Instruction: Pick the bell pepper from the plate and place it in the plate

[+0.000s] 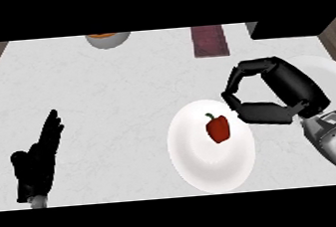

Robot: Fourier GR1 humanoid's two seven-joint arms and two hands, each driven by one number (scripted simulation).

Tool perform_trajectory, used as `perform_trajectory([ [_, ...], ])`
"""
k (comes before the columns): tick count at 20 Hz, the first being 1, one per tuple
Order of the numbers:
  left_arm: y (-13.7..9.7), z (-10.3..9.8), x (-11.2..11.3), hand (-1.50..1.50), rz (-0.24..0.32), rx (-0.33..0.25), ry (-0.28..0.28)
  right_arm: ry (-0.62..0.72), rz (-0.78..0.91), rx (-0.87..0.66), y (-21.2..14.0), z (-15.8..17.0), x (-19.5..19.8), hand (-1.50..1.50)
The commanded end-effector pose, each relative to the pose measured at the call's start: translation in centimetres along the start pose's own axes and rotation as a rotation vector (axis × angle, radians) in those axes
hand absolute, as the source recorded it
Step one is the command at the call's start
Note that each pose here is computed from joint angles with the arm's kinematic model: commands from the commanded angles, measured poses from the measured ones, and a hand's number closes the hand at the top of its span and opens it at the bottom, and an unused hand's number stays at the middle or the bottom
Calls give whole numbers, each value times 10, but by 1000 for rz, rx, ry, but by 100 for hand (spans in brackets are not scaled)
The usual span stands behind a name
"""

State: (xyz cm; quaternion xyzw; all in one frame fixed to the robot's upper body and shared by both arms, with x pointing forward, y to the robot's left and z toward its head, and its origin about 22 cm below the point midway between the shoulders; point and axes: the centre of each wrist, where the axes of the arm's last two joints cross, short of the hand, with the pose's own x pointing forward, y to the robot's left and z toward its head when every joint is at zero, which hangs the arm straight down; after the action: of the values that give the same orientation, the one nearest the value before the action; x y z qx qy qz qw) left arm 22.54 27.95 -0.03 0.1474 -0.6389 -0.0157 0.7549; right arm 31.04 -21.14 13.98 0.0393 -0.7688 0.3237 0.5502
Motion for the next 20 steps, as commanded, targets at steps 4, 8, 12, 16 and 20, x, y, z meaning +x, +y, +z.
perform_trajectory([
  [4, -10, -13, 1, 0, 44, -22, 81, 46, -91, -200, 49, 50, -99, 150],
  [8, -24, -12, -6, 0, 42, -63, 98, -150, -315, -34, 48, 74, -126, -150],
  [12, -28, -20, 9, 0, 26, -86, 91, -120, -33, 212, 19, 66, -137, -150],
  [16, -46, -15, 11, 0, 36, -90, 98, -83, 300, 249, -13, 41, -116, -150],
  [20, -38, -17, 1, 0, 27, -65, 120, -37, 449, 291, -10, 16, -97, -150],
])
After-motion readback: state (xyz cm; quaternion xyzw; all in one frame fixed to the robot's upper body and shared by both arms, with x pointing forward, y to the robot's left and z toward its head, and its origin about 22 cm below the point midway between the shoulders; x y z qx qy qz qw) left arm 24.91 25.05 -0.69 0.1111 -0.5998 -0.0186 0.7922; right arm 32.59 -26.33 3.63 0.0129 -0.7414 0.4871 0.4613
